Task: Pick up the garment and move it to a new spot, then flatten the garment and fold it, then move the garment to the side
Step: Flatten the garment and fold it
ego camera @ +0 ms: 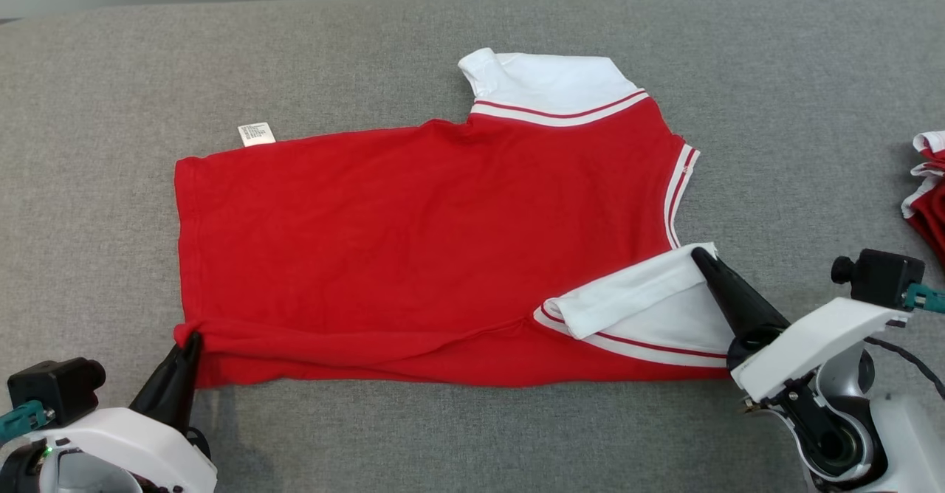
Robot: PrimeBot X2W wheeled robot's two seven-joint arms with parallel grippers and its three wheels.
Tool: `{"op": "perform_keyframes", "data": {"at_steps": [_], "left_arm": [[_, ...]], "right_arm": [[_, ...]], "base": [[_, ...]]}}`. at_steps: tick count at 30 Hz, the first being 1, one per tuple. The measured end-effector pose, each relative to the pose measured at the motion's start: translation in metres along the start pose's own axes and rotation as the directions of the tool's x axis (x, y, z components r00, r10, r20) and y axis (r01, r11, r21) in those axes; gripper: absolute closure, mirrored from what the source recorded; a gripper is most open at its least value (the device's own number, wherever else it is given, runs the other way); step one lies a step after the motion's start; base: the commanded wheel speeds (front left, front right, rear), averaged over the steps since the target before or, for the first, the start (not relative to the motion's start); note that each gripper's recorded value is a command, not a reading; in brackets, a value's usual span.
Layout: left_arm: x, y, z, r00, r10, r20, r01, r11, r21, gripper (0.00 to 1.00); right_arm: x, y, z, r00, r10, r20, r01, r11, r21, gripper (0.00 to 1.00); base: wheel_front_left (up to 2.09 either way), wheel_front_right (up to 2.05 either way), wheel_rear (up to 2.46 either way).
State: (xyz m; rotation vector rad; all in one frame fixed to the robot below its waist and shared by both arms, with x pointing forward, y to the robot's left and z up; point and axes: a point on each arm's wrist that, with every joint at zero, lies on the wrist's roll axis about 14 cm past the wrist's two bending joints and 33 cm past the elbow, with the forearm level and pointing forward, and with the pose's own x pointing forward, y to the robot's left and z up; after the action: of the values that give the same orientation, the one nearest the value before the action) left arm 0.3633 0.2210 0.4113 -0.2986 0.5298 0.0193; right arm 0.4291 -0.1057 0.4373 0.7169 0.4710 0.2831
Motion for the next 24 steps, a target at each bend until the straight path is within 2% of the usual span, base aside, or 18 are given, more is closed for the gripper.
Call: {"op": "perform_keyframes", "data": {"at_steps": [8, 10, 11, 12, 13, 14, 19, 22, 24], "left_arm": [[0.011, 0.01, -0.009, 1.0, 0.028, -0.013, -0.029, 0.998, -0.047, 1.0], [0.013, 0.008, -0.009, 1.0, 0.025, -0.004, -0.025, 0.998, -0.065, 0.64], [0.014, 0.007, -0.011, 1.0, 0.022, -0.008, -0.023, 0.997, -0.07, 0.31], [0.015, 0.007, -0.011, 1.0, 0.021, -0.001, -0.021, 0.997, -0.076, 0.0], [0.017, 0.006, -0.009, 1.0, 0.02, 0.011, -0.019, 0.997, -0.081, 0.0], [0.018, 0.005, -0.007, 1.0, 0.014, 0.022, -0.012, 0.997, -0.082, 0.0], [0.018, 0.003, 0.011, 0.989, 0.028, 0.144, -0.015, 0.996, -0.089, 0.0], [0.015, 0.001, 0.034, 0.964, 0.038, 0.264, -0.021, 0.998, -0.065, 0.0], [0.011, -0.001, 0.051, 0.937, 0.045, 0.347, -0.031, 0.999, -0.044, 0.0]], "right_arm": [[0.026, 0.001, 0.003, 0.999, 0.027, 0.03, -0.027, 1.0, 0.009, 1.0], [0.028, 0.002, 0.005, 0.998, 0.034, 0.047, -0.035, 0.999, 0.012, 1.0], [0.03, 0.002, 0.005, 0.998, 0.037, 0.051, -0.038, 0.999, 0.013, 1.0], [0.031, 0.003, 0.006, 0.997, 0.041, 0.062, -0.042, 0.999, 0.015, 0.78], [0.031, 0.005, 0.007, 0.996, 0.047, 0.071, -0.048, 0.999, 0.004, 0.58], [0.031, 0.005, 0.008, 0.996, 0.051, 0.074, -0.051, 0.999, -0.008, 0.0], [0.026, 0.01, 0.021, 0.984, 0.073, 0.163, -0.067, 0.997, -0.04, 0.0], [0.019, 0.011, 0.043, 0.959, 0.091, 0.267, -0.062, 0.991, -0.116, 0.0], [0.013, 0.015, 0.061, 0.929, 0.114, 0.351, -0.056, 0.984, -0.17, 0.0]], "base": [[0.0, 0.0, 0.0], [0.0, 0.0, 0.0], [0.0, 0.0, 0.0], [0.0, 0.0, 0.0], [0.0, 0.0, 0.0], [0.0, 0.0, 0.0], [0.0, 0.0, 0.0], [0.0, 0.0, 0.0], [0.0, 0.0, 0.0]]}}
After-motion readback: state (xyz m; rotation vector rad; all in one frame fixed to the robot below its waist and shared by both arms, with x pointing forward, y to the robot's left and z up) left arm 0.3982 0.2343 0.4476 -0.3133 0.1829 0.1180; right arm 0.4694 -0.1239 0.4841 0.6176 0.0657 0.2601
